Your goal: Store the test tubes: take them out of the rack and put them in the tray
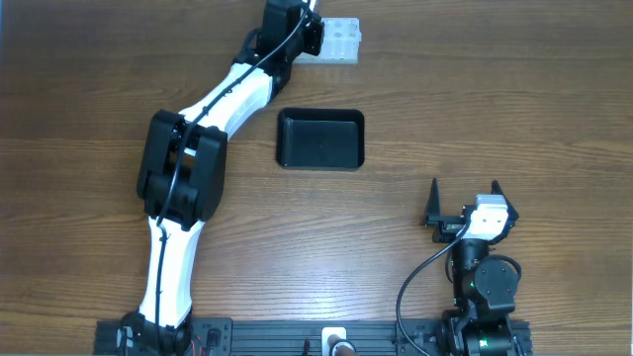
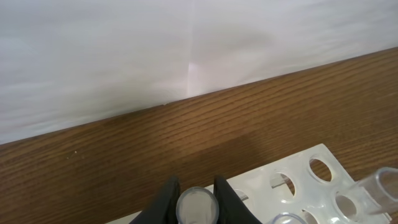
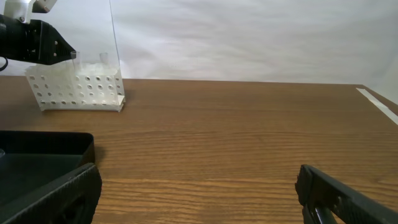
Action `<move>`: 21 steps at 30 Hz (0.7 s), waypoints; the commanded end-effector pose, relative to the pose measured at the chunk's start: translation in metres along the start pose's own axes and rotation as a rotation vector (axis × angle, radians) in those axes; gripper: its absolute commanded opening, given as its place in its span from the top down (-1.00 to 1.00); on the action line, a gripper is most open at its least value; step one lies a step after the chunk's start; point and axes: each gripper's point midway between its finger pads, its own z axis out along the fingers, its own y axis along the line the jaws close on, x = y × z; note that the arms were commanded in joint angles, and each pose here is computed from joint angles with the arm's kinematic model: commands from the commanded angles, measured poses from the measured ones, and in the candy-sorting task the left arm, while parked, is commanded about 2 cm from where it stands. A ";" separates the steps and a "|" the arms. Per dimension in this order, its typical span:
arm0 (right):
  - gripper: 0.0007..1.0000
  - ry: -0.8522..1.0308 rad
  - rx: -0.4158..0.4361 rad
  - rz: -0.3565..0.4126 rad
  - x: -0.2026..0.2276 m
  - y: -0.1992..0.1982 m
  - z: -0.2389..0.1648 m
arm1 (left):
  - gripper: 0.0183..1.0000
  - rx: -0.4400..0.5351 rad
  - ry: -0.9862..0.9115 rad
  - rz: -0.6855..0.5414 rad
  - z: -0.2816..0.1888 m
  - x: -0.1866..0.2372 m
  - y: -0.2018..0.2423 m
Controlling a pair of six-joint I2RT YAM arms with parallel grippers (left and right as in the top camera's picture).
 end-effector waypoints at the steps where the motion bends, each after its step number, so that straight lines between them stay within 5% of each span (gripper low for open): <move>1: -0.98 0.010 0.020 0.001 0.004 -0.004 0.000 | 0.69 0.010 0.017 0.012 0.005 0.010 -0.002; 15: -0.99 0.010 0.020 0.001 0.004 -0.004 0.000 | 0.76 0.018 0.005 0.016 0.004 0.005 -0.008; 21: -0.99 0.010 0.020 0.001 0.004 -0.004 0.000 | 0.79 0.019 -0.063 0.019 -0.017 -0.034 -0.010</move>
